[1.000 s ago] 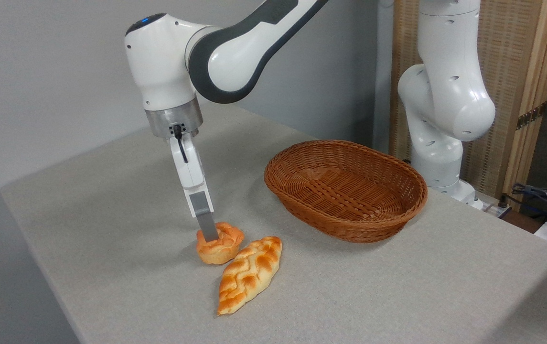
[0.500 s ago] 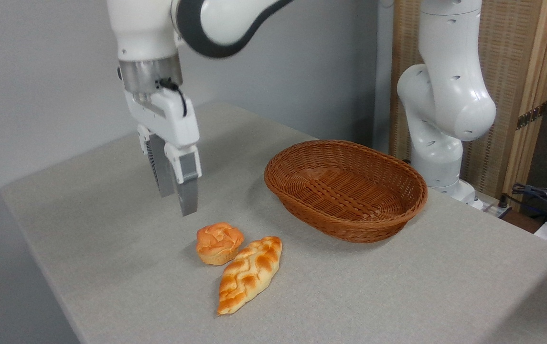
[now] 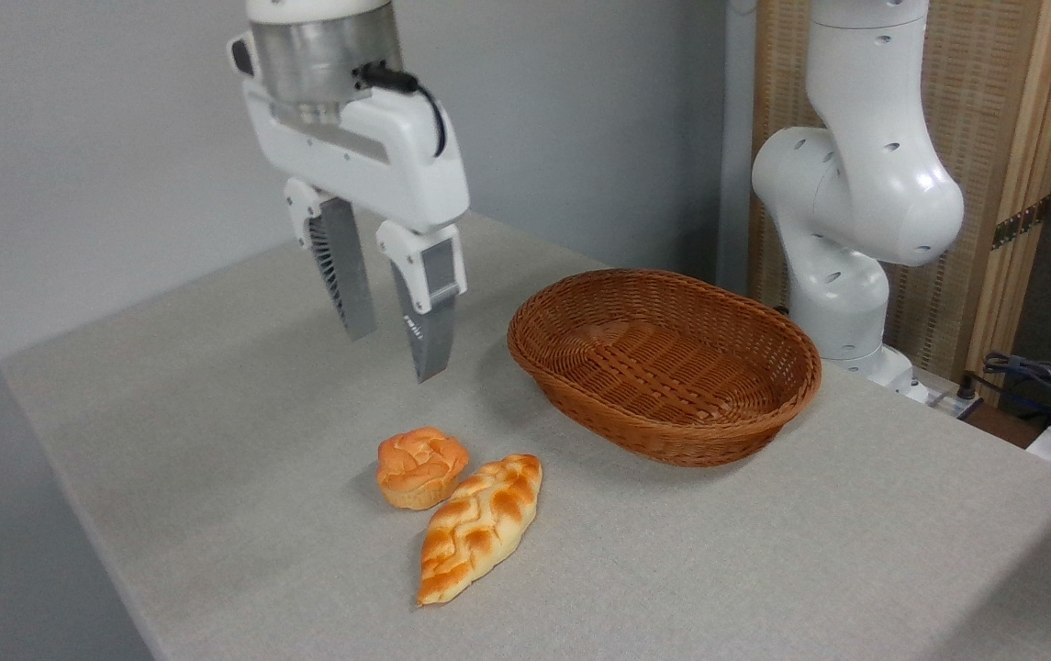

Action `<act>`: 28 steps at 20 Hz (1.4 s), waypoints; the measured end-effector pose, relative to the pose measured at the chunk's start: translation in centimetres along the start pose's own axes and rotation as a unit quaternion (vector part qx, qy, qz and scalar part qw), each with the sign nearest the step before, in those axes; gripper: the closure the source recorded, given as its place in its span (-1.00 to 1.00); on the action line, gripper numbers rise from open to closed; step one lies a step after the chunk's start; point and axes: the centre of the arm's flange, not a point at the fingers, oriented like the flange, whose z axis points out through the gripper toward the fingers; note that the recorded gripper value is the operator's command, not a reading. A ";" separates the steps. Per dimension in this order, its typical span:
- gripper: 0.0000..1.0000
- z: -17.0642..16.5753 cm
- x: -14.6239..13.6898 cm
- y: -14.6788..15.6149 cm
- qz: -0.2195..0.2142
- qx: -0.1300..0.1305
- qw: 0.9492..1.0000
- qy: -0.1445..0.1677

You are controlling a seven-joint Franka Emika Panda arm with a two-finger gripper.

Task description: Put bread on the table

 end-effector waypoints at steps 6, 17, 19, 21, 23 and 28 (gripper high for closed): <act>-1.00 -0.7 -0.3 0.2 0.010 -0.008 1.000 -0.002; -1.00 -0.4 0.8 1.5 0.026 -0.010 1.000 -0.004; -1.00 -0.4 1.0 1.7 0.028 -0.011 1.000 -0.005; -1.00 -0.2 1.3 2.2 0.033 -0.013 0.999 -0.007; -1.00 0.0 1.5 2.5 0.037 -0.014 0.999 -0.008; -1.00 0.1 1.6 2.6 0.038 -0.015 0.999 -0.009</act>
